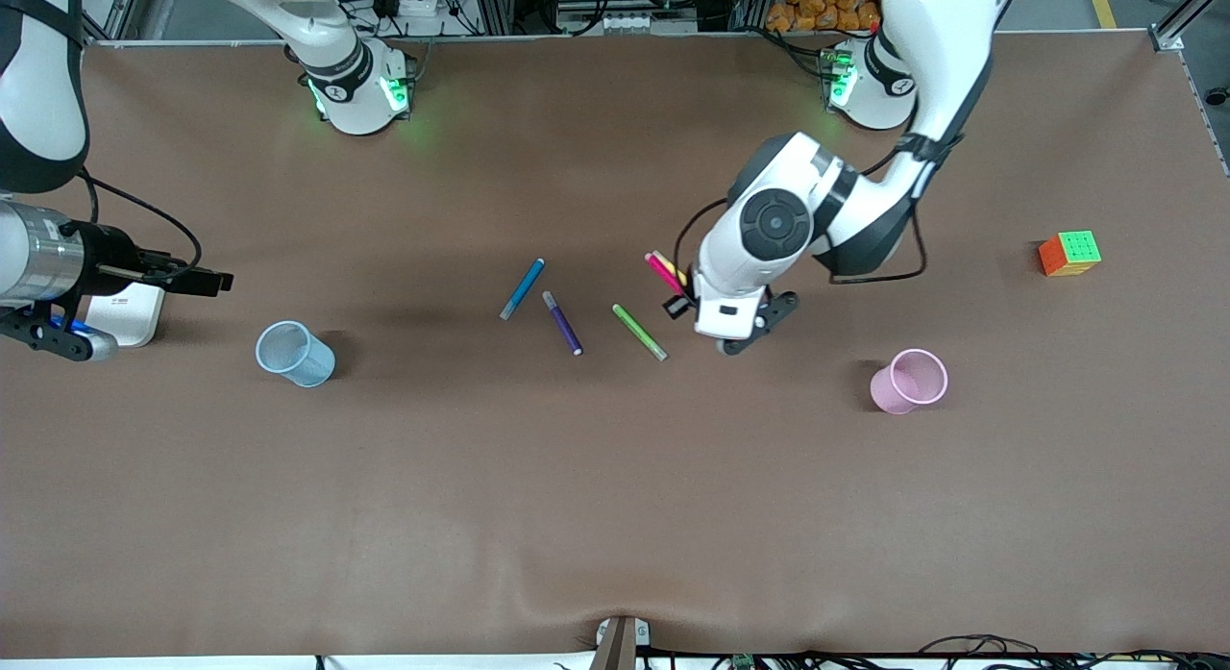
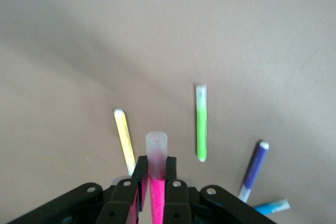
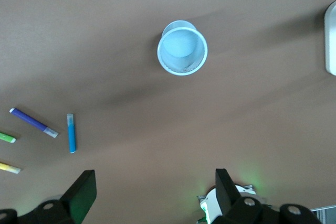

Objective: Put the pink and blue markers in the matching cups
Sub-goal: 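Lift the pink marker with the left gripper toward the pink cup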

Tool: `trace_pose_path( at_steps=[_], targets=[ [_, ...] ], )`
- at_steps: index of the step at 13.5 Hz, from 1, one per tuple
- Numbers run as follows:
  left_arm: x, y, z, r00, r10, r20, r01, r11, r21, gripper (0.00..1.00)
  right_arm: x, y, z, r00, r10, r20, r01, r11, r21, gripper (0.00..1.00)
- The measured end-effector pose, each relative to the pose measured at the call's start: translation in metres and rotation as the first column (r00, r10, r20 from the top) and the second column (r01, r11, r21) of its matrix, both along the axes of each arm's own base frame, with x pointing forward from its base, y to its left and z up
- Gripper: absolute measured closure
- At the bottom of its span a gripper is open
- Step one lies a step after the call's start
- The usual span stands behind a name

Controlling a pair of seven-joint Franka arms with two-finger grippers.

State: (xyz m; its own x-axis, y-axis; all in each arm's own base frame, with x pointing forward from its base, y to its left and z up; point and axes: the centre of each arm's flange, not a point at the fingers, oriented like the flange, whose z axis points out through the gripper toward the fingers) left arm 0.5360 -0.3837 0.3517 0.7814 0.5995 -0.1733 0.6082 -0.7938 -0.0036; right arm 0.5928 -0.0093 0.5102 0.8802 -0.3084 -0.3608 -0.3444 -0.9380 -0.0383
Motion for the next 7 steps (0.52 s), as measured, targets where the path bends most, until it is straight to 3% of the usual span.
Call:
trace_pose_path(
  at_steps=[2, 7],
  targets=[
    [0.008, 0.013, 0.015, 0.999, 0.008, 0.033, -0.008, 1.0, 0.015, 0.83, 0.001, 0.003, -0.011, 0.999, -0.037, 0.0, 0.037, 0.999, 0.022, 0.0],
    [0.037, 0.062, 0.041, 0.997, -0.024, 0.07, 0.021, 0.998, 0.052, 0.83, 0.004, 0.042, -0.033, 0.992, -0.124, 0.008, 0.124, 0.992, -0.011, 0.0]
  ],
)
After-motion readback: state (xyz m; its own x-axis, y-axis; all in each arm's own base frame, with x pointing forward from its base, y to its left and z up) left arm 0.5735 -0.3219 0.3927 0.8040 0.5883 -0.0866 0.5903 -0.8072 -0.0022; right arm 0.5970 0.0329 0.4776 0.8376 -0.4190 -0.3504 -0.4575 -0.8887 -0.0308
